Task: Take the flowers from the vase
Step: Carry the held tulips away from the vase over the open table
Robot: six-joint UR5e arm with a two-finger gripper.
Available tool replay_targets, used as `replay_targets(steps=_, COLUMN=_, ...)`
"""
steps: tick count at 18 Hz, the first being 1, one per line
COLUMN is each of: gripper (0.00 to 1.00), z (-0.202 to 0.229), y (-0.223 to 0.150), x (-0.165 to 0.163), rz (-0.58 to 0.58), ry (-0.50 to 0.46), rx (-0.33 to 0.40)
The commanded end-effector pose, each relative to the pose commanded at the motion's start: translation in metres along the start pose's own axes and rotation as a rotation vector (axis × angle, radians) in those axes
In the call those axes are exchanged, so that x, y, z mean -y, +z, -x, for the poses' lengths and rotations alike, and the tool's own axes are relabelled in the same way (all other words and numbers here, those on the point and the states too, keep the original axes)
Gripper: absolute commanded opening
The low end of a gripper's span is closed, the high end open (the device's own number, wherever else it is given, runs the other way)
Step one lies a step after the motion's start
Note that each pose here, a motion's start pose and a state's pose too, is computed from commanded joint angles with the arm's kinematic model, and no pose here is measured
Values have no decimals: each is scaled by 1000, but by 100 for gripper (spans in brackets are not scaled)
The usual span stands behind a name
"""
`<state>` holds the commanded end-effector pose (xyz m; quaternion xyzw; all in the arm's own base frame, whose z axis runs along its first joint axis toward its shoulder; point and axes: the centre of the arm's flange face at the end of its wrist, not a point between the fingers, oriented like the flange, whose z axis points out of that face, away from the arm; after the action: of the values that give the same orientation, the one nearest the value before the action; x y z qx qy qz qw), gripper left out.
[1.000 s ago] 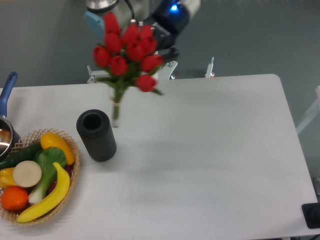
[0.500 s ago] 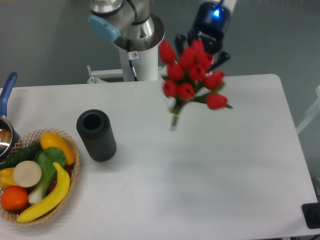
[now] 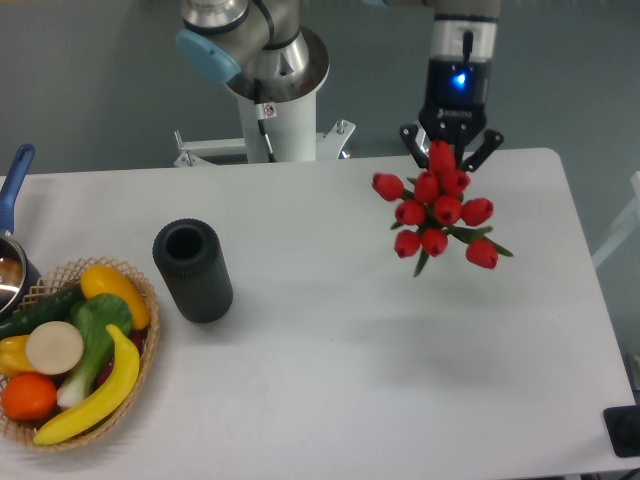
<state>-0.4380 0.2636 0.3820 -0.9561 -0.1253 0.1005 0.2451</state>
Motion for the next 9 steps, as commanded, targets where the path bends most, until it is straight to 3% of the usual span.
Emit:
replay_targets(steps=3, gripper=0, z=4, y=19, x=7, rz=80, ry=36, rx=13)
replay_targets(steps=5, gripper=0, z=9, y=26, x=29, rz=131, ry=83, rx=34)
replay_targets(steps=9, gripper=1, z=1, y=41, x=58, rz=276, ry=158, rx=0)
